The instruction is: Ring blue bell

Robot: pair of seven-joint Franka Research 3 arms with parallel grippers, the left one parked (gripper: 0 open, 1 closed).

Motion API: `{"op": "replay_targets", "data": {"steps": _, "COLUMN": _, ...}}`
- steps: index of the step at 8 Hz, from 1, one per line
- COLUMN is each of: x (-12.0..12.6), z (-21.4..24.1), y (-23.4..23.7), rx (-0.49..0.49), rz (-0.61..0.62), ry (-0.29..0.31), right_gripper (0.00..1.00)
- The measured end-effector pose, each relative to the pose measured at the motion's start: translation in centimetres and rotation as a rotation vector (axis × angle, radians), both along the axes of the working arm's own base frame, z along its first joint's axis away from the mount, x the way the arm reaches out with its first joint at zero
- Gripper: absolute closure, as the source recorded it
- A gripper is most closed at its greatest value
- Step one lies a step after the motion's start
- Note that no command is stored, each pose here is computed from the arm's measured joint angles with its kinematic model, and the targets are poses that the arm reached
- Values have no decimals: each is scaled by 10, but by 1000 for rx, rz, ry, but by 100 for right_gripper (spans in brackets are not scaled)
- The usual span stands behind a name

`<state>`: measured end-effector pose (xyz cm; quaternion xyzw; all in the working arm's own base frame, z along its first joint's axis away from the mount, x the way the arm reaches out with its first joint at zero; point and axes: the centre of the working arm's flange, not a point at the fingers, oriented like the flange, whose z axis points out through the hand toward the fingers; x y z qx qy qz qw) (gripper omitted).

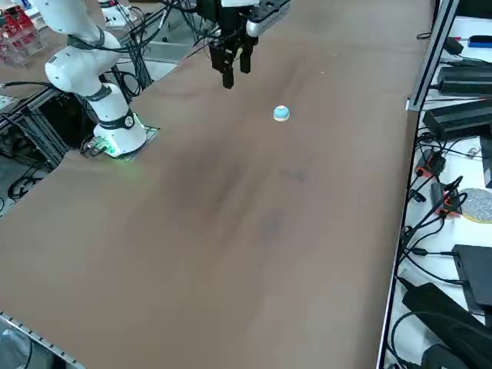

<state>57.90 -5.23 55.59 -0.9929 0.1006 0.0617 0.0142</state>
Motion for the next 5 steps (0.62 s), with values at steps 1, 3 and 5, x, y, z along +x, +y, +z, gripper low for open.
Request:
{"op": "replay_targets", "data": {"steps": 1, "x": -2, "z": 9, "y": -1, "rx": -1, "rz": 1, "ry": -16, "right_gripper": 1}}
{"op": "replay_targets", "data": {"steps": 3, "x": -13, "z": 28, "y": 5, "rx": -3, "rz": 10, "ry": -47, "right_gripper": 0}}
{"op": "replay_targets", "data": {"steps": 5, "x": -29, "z": 37, "y": 11, "rx": -2, "rz": 20, "ry": -52, "right_gripper": 0}}
